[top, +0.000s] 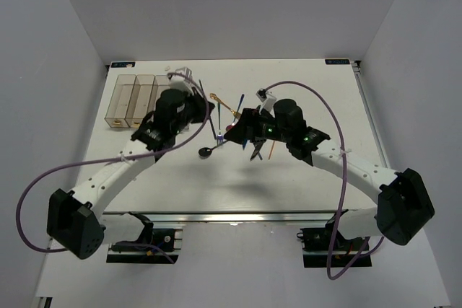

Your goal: Sort the eating utensils into containers

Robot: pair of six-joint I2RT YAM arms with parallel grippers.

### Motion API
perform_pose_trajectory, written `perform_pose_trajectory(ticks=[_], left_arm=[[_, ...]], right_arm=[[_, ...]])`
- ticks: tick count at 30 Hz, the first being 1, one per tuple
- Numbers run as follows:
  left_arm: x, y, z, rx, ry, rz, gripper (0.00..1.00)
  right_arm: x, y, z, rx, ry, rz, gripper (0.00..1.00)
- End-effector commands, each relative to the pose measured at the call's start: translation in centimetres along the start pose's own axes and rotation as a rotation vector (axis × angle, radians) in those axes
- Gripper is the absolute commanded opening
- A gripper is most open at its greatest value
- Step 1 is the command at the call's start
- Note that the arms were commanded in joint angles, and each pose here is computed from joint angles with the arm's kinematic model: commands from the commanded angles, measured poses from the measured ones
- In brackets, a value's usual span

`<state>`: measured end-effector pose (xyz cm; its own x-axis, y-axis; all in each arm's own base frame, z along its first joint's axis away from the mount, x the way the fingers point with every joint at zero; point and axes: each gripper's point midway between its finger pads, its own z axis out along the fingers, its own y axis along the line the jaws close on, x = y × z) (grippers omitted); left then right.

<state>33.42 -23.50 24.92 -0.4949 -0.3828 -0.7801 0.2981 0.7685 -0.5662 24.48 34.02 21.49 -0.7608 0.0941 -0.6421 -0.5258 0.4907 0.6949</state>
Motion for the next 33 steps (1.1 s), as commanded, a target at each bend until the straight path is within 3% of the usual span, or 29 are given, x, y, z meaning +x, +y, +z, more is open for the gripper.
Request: perform_pose_trajectory(ticks=[1,4,5,11,15,21,24,26,27,33], left_arm=[[-3.6,7.9,-0.3,-0.47,0.04,0.301,0.0],[-8.2,10.4,0.8,-0.635,0.026,0.482,0.0],[-7.7,11.7,2.5,-0.655,0.07,0.513,0.0],[-12.6,17.2,8.1,-0.632,0.071,0.518,0.0],[-11.9,19.7,12.1,-0.565,0.112,0.509,0.0],[-9.5,21.6,15.1,-0.538,0.179,0.525,0.0],[-7.9,23.1,15.1,-0.575,0.214,0.512,0.11],[-7.3,23.7,14.6,-0.605,0.228,0.505,0.24],[-6.8,24.0,14.2,-0.617,0.227,0.469,0.4],[-10.2,21.8,10.4,-0.68,0.123,0.413,0.76]], right_arm=[[-2.5,-4.1,-2.3,0.216,-0.116,0.009,0.89],[-2.1,-6.9,-3.9,0.312,-0.113,0.011,0.89],[-2.0,-7.5,-4.2,0.325,-0.11,0.013,0.89],[-1.4,-8.8,-6.8,0.393,-0.111,-0.043,0.89],[-1.1,-9.7,-8.2,0.453,-0.105,-0.089,0.89],[-1.0,-9.8,-9.4,0.477,-0.102,-0.136,0.89],[-1.2,-10.2,-9.5,0.491,-0.107,-0.14,0.89],[-1.2,-10.8,-9.2,0.511,-0.099,-0.125,0.89],[-1.6,-11.3,-9.4,0.544,-0.107,-0.112,0.89],[-1.6,-15.1,-9.1,0.746,-0.059,-0.017,0.89]])
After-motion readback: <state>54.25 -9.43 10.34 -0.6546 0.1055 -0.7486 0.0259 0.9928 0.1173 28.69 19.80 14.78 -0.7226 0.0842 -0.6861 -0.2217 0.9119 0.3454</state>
